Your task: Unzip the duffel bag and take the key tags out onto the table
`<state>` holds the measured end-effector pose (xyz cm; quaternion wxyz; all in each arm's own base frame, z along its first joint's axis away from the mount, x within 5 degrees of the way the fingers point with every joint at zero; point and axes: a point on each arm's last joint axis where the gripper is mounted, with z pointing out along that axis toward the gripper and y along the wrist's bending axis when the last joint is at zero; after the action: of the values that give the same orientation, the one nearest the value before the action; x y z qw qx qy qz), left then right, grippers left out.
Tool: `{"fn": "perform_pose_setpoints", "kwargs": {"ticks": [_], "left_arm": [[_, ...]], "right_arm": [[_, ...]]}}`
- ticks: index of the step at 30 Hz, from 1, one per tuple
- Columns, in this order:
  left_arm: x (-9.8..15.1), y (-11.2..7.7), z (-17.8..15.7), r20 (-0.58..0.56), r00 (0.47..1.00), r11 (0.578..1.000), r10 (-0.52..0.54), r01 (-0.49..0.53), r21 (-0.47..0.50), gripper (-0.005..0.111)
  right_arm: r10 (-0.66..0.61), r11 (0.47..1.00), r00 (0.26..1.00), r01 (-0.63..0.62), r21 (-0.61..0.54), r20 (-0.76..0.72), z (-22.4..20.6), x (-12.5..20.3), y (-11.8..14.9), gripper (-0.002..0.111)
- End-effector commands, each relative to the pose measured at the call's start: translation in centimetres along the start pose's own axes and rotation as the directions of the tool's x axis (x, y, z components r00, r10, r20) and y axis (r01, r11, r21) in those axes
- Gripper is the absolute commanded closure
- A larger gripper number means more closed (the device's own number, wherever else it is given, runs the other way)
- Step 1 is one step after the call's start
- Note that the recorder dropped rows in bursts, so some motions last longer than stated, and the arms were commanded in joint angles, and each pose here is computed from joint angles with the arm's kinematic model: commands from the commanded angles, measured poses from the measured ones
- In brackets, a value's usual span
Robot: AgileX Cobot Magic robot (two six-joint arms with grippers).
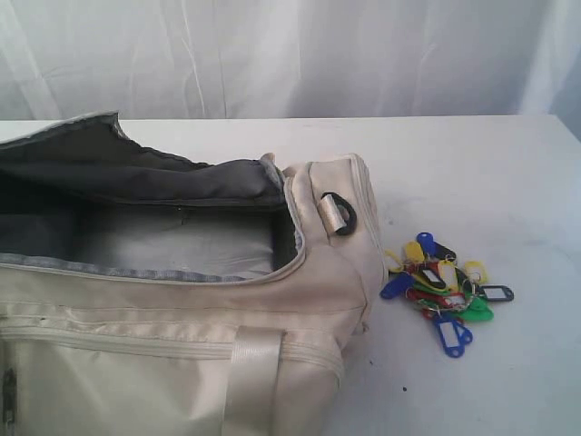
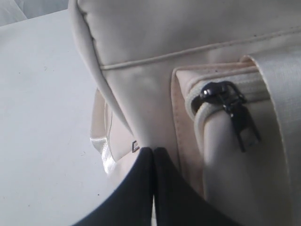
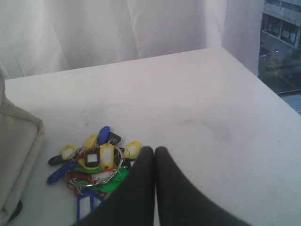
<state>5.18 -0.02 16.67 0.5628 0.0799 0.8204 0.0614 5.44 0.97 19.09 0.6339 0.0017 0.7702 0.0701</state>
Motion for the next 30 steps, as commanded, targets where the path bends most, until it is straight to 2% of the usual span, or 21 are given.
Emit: {"fn": "perform_pose_setpoints", "kwargs": {"ticks": [1, 11, 14, 18, 21, 30], "left_arm": [[0.1, 0.0, 0.0, 0.001, 1.000, 1.000, -0.004, 0.004, -0.003, 0.107], [0.1, 0.0, 0.0, 0.001, 1.000, 1.000, -0.004, 0.004, -0.003, 0.107], [0.1, 0.0, 0.0, 0.001, 1.000, 1.000, -0.004, 0.004, -0.003, 0.107], [0.1, 0.0, 0.0, 0.001, 1.000, 1.000, -0.004, 0.004, -0.003, 0.107], [0.1, 0.0, 0.0, 0.001, 1.000, 1.000, -0.004, 0.004, -0.003, 0.107], [0.1, 0.0, 0.0, 0.001, 1.000, 1.000, -0.004, 0.004, -0.003, 0.107]], "right_arm": [[-0.033, 0.999, 0.999, 0.033, -0.003, -0.026, 0.0, 0.5, 0.0, 0.108], [-0.018, 1.000, 1.000, 0.018, 0.001, -0.009, 0.0, 0.3, 0.0, 0.108], [-0.051, 0.999, 0.999, 0.052, 0.011, -0.015, 0.0, 0.4, -0.1, 0.108], [-0.077, 0.992, 0.996, 0.082, 0.094, -0.052, 0.0, 0.7, -0.9, 0.108], [0.007, 0.987, 0.999, 0.001, 0.158, -0.050, -0.1, 0.7, -1.4, 0.108], [-0.107, 0.981, 0.993, 0.115, 0.156, -0.058, -0.1, 0.6, -1.5, 0.108]]}}
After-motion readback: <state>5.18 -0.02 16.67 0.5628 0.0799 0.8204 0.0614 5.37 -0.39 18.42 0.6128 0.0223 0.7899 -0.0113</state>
